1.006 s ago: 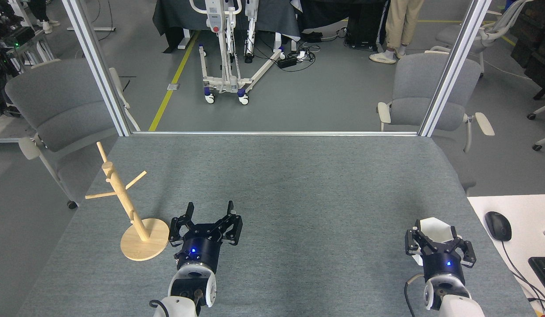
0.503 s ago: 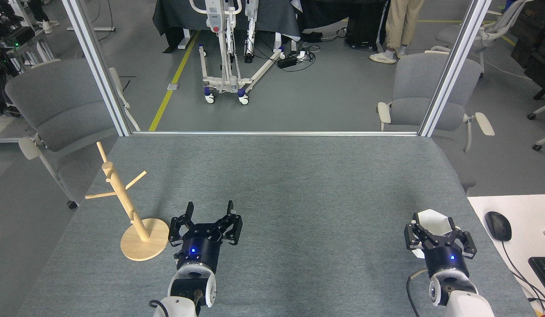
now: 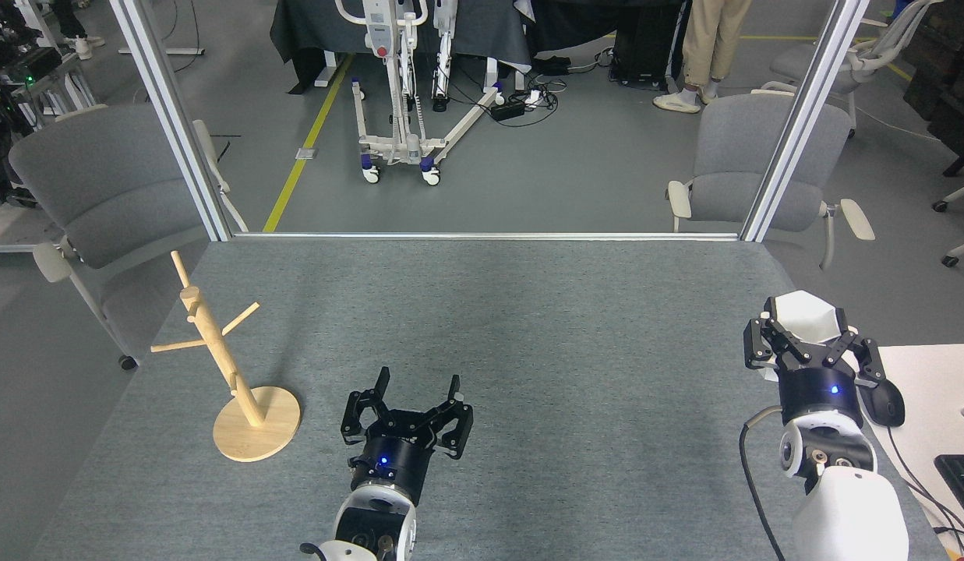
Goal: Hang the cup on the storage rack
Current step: 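Carry the cup with the right gripper toward the left gripper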
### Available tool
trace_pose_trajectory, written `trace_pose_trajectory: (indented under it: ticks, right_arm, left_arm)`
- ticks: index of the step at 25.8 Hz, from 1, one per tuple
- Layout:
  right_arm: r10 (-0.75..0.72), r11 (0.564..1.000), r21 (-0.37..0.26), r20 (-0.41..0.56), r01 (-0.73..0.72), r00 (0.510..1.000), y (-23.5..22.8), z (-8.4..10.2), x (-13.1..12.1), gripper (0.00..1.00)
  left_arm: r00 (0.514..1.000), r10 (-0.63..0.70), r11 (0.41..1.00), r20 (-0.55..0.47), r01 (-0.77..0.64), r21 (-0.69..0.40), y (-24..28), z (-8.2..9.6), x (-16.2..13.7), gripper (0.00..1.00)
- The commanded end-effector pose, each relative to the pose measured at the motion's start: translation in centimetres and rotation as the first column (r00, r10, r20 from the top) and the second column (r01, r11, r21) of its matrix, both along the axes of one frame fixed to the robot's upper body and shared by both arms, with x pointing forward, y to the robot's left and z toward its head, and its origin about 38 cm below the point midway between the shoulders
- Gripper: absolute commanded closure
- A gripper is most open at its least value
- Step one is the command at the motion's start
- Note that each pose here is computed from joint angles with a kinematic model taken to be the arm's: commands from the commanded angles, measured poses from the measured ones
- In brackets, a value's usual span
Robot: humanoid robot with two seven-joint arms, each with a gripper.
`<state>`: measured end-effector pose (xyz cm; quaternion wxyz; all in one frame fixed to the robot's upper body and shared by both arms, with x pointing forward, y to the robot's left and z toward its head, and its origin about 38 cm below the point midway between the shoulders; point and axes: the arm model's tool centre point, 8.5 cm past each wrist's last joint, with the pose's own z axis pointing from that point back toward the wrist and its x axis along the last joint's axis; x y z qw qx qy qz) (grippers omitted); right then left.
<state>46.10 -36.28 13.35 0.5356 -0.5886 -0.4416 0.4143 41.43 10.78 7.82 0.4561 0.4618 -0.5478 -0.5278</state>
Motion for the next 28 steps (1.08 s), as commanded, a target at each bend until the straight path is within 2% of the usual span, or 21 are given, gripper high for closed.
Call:
trace_pose_trajectory:
  ticks: [1,8,10,13,15,19,22,28]
  right_arm:
    - [-0.010,0.999,0.038,-0.013,0.010,1.000,1.4,2.9,0.1,0.81]
    - [0.041,0.993,0.111,-0.061,-0.034,0.997,4.6,8.0,-1.2,0.84]
    - [0.059,0.990,0.128,-0.061,-0.051,0.996,5.7,9.1,-1.5,0.88]
    - [0.093,0.988,0.129,-0.056,-0.085,0.994,7.6,11.5,-1.2,0.90]
    - [0.096,0.986,0.143,-0.076,-0.084,0.993,8.5,12.1,-1.0,0.90]
    - [0.093,0.983,0.169,-0.085,-0.078,0.992,10.3,13.1,-1.1,0.90]
    - [0.058,0.989,0.144,-0.101,-0.043,0.993,11.6,12.9,-1.2,0.90]
    - [0.039,0.990,0.140,-0.102,-0.024,0.994,14.3,12.4,-1.3,0.90]
  left_arm:
    - [0.997,-0.078,0.996,-0.010,0.078,0.039,-2.8,-0.8,-1.2,0.00]
    - [0.979,-0.203,0.967,-0.030,0.205,0.152,-7.1,-2.3,-2.8,0.00]
    - [0.973,-0.231,0.958,-0.027,0.232,0.171,-8.1,-2.1,-2.8,0.00]
    - [0.963,-0.268,0.945,-0.002,0.264,0.194,-9.4,-0.9,-2.3,0.00]
    - [0.962,-0.272,0.940,-0.001,0.266,0.212,-9.6,-0.4,-1.3,0.00]
    - [0.959,-0.283,0.933,0.024,0.270,0.238,-10.3,2.0,0.8,0.00]
    - [0.953,-0.298,0.928,0.055,0.276,0.248,-10.7,3.7,1.7,0.00]
    - [0.907,-0.418,0.872,0.061,0.381,0.306,-14.2,5.6,0.8,0.00]
